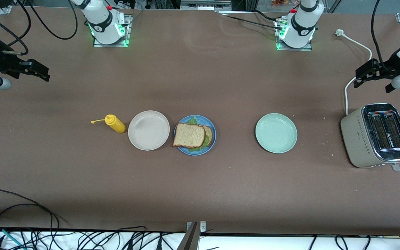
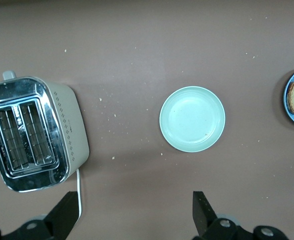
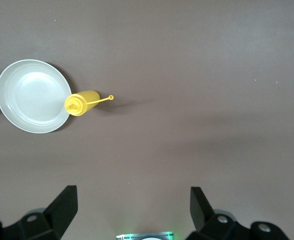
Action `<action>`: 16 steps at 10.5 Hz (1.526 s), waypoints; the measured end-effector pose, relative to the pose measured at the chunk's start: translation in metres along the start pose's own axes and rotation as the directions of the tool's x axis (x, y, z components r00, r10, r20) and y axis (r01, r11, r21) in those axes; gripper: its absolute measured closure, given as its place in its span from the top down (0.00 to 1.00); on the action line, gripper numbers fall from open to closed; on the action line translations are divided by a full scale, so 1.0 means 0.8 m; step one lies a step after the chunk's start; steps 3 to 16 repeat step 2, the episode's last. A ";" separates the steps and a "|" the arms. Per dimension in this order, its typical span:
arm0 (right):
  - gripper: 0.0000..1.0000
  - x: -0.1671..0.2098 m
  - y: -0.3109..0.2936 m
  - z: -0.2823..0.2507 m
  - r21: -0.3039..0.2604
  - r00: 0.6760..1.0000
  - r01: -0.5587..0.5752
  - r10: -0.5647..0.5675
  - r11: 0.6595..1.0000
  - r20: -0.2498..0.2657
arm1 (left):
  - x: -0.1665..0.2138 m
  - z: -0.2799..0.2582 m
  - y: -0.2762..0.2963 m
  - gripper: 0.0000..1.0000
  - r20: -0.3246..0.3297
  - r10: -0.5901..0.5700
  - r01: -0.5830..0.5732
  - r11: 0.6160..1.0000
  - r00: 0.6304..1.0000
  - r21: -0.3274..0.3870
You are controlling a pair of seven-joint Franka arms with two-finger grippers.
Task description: Make sandwich in blue plate with both arms
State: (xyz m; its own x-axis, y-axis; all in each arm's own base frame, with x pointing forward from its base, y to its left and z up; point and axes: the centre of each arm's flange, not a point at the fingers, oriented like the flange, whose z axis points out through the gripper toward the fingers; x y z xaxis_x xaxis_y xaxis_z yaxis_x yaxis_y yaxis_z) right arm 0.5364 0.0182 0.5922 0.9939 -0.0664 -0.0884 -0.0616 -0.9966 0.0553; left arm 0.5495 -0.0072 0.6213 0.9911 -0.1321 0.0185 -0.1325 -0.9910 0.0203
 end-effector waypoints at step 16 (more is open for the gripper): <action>1.00 0.000 0.000 0.000 0.000 1.000 0.000 0.000 1.000 0.000 | -0.009 -0.006 -0.010 1.00 0.013 -0.015 0.015 1.000 1.000 0.005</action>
